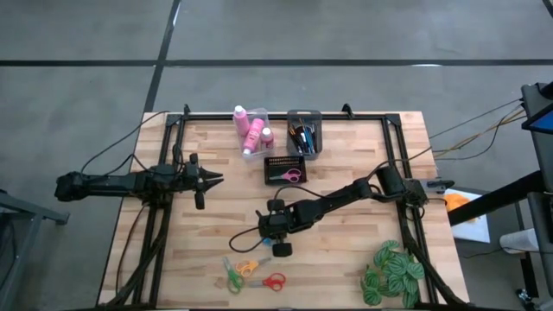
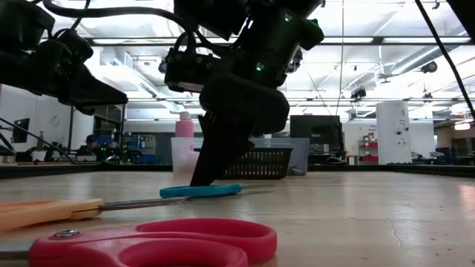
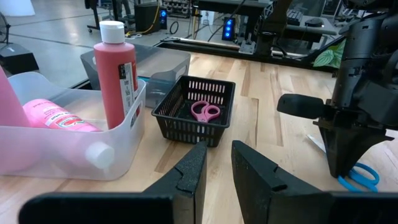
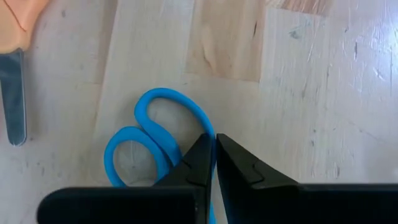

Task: Pick & Place Paint Supplies
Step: Put the blue scissors into the black bin

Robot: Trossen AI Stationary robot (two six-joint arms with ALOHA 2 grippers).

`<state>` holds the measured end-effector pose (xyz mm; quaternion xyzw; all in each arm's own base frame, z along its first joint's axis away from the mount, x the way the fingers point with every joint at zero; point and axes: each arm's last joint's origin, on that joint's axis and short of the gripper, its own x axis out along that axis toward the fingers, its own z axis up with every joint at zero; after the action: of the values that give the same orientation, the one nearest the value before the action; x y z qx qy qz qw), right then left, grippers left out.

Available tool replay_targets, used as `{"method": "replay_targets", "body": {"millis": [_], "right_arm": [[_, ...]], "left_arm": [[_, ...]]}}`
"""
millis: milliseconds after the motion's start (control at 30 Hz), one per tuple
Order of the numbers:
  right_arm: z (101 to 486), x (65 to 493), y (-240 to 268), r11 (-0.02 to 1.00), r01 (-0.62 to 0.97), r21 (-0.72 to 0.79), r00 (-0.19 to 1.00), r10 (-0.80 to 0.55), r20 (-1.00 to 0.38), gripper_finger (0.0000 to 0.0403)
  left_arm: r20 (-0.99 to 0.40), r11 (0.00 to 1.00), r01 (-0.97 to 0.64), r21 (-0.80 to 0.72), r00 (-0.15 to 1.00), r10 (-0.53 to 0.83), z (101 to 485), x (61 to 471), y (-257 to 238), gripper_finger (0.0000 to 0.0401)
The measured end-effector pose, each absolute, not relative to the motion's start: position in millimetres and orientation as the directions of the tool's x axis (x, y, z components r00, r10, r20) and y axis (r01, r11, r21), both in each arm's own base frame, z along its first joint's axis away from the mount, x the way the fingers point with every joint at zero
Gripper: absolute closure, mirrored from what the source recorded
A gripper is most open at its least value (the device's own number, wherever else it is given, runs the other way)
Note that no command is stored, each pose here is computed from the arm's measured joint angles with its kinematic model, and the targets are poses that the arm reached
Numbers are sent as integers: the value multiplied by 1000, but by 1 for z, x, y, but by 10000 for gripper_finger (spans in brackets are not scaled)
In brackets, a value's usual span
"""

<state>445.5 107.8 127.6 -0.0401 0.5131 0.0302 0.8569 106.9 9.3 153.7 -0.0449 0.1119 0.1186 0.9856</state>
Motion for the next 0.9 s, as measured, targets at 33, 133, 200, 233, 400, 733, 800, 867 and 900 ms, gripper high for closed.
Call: {"method": "replay_targets", "body": {"millis": [33,133,200,233,400,733,800,867,900], "right_arm": [[128,446,108,996,-83,-33,473,10,-881,388],[131,446,107,997,-73,-28,475,10,-880,388],[133,445,107,997,-70,-32,477,5,-879,388],[135,445,106,997,-67,-32,481,4,-877,388],[146,446,104,998,-59,-27,502,6,-865,388],[174,440,95,1000,15,20,523,10,-852,388],[188,438,89,999,30,28,540,8,-841,388],[201,433,80,997,63,39,543,-1,-840,388],[209,431,75,996,79,44,550,-6,-835,388]], "left_arm": [[-231,968,-244,-62,947,224,154,107,9,322],[-231,968,-244,-62,947,224,154,107,9,322],[-231,968,-244,-62,947,224,154,107,9,322],[-231,968,-244,-62,947,224,154,107,9,322],[-231,968,-244,-62,947,224,154,107,9,322],[-232,968,-244,-62,947,224,154,107,9,322],[-231,968,-244,-62,947,224,154,107,9,322],[-231,968,-244,-62,947,224,154,107,9,322],[-231,968,-243,-62,947,223,154,107,9,322]]}}
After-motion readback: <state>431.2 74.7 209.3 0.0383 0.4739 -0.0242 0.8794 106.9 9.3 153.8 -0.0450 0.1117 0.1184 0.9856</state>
